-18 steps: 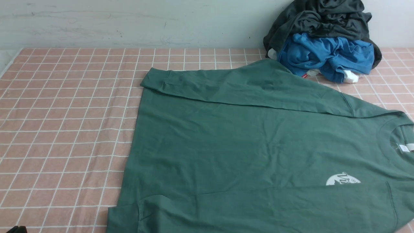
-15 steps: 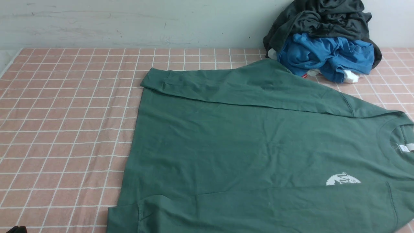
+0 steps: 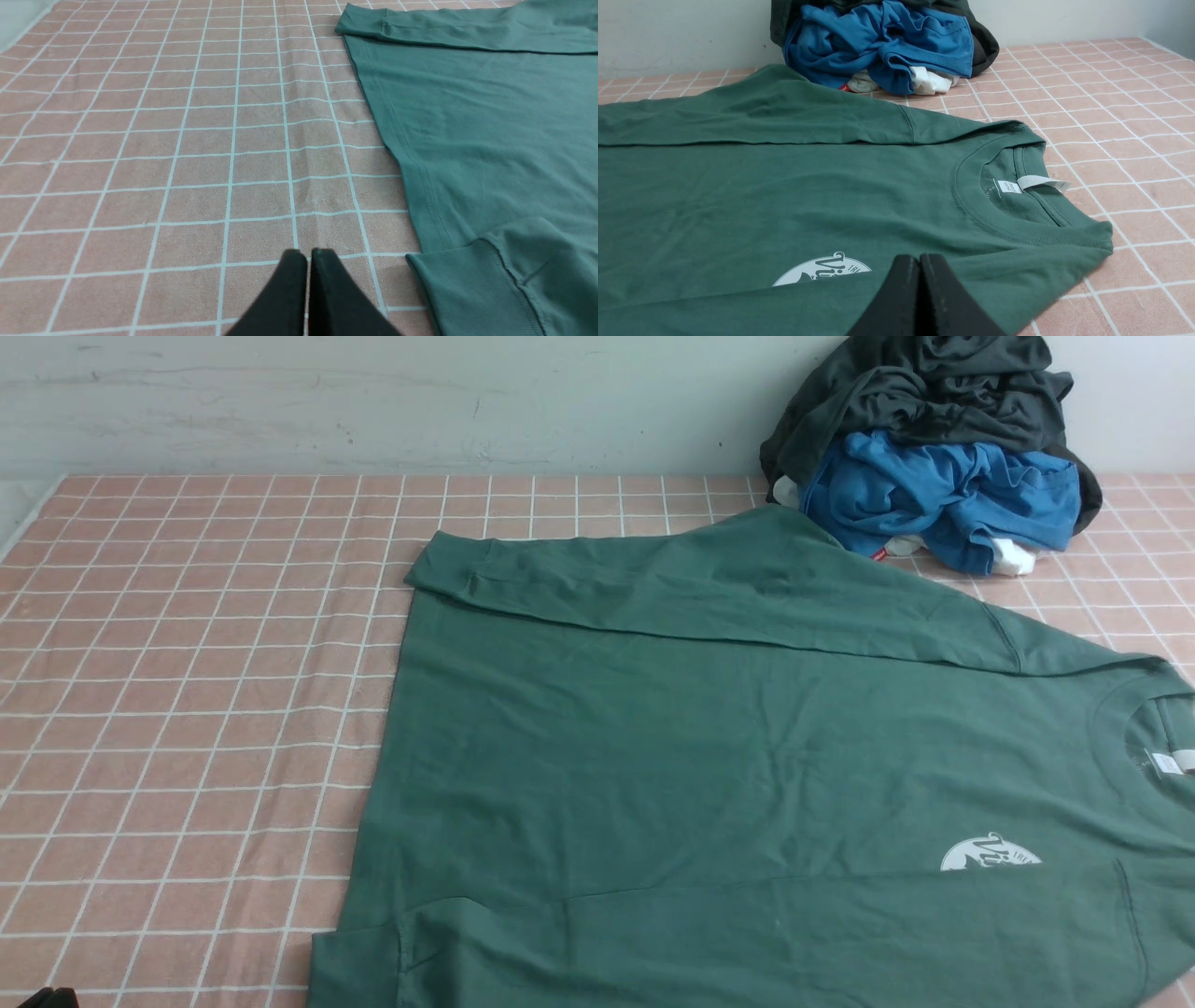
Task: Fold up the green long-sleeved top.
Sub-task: Use the left arm to clamp the cuff closest to it
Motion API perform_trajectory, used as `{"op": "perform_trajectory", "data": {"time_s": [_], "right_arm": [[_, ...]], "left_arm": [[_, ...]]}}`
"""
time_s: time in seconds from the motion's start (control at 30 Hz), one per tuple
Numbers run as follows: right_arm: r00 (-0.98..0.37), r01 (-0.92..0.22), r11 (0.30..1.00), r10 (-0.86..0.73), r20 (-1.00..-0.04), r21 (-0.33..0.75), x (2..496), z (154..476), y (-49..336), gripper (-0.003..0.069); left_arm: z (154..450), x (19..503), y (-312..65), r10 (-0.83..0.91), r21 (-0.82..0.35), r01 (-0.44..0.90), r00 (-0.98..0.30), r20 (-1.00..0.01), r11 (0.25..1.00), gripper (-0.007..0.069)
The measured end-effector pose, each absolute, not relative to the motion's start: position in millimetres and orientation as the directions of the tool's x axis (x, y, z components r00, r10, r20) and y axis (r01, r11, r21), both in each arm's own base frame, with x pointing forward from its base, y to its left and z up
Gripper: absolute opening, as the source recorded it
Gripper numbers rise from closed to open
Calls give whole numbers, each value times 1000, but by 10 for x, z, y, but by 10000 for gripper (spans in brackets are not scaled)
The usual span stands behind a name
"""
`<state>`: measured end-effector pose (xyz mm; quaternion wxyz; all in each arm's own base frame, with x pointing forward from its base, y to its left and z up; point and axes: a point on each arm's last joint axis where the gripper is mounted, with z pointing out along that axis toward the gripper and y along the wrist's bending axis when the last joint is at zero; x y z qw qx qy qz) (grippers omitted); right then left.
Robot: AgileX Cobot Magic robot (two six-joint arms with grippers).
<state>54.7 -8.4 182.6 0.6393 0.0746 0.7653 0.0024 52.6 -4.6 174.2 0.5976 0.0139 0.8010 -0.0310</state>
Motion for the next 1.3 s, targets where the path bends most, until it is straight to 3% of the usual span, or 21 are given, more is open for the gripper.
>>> {"op": "perform_trajectory", "data": {"time_s": [0.43,0.63,0.7,0.83,1.0,1.1,1.17,1.23,1.3], "right_arm": [[-171,111,989,117,-978,99,547,1826,-84,-13],[-157,103,990,115,-981,99,550,1838,-78,-13],[-110,79,991,116,-987,107,559,1875,-60,-13],[121,-33,994,108,-987,105,561,2092,18,-13],[463,-208,977,146,-874,53,442,2419,143,-13],[550,-261,965,177,-816,33,380,2506,177,-13],[566,-260,965,172,-806,23,362,2567,180,-13],[585,-250,968,163,-794,15,331,2731,174,-13],[565,-204,979,120,-816,3,343,3080,151,-13]], "left_arm": [[1748,527,-42,-2,-19,59,-279,-960,998,-1],[1785,548,-36,3,-9,54,-207,-978,998,-1],[1855,560,-32,1,-5,50,-131,-991,999,-1],[1999,568,-24,13,14,41,28,-1000,999,-1],[2162,549,-16,-50,-43,43,205,-978,998,-1],[2325,501,-5,-184,-162,88,365,-913,983,-1],[2456,471,-11,-191,-161,105,409,-892,981,-3],[2652,463,-22,-168,-136,107,413,-895,985,-3],[3105,504,-27,-130,-106,88,346,-929,990,-3]]}}
